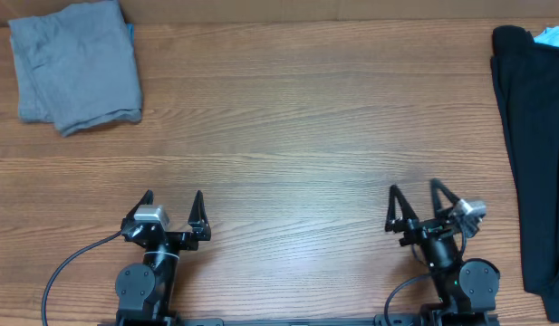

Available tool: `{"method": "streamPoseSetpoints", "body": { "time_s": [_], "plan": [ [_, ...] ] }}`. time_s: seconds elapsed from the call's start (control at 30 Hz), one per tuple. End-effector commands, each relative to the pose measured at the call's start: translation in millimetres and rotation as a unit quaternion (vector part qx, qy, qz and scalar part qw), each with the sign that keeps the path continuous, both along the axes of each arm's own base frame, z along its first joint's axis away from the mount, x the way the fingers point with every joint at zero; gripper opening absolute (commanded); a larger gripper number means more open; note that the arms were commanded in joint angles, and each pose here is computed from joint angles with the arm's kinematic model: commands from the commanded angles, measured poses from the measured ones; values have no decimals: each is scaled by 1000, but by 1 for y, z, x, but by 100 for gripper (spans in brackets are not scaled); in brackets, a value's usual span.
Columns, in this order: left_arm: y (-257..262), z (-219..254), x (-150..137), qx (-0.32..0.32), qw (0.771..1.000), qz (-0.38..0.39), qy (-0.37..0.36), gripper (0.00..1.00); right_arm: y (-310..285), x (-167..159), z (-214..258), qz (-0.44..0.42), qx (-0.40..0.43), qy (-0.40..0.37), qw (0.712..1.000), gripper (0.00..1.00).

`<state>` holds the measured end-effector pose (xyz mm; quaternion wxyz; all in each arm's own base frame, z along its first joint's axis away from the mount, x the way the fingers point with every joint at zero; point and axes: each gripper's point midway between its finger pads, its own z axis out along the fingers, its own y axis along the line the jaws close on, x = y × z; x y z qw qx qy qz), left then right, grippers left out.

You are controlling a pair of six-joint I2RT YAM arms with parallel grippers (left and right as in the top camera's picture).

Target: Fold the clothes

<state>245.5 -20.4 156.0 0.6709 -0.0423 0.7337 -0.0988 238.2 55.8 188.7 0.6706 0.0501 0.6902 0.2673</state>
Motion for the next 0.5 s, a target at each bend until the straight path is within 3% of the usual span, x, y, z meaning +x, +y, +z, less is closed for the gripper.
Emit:
{"method": "streamPoseSetpoints", "body": {
  "time_s": [0.0,0.23,0.47],
  "plan": [
    [0,0,0,11,1000,-2,-4,100,24,-10,-2,79,83,32,993,100],
    [0,0,0,11,1000,-1,-4,100,13,-4,-3,44,100,37,993,100],
    [0,0,0,11,1000,-2,-4,100,5,-6,35,29,111,-42,992,100]
  ]
}}
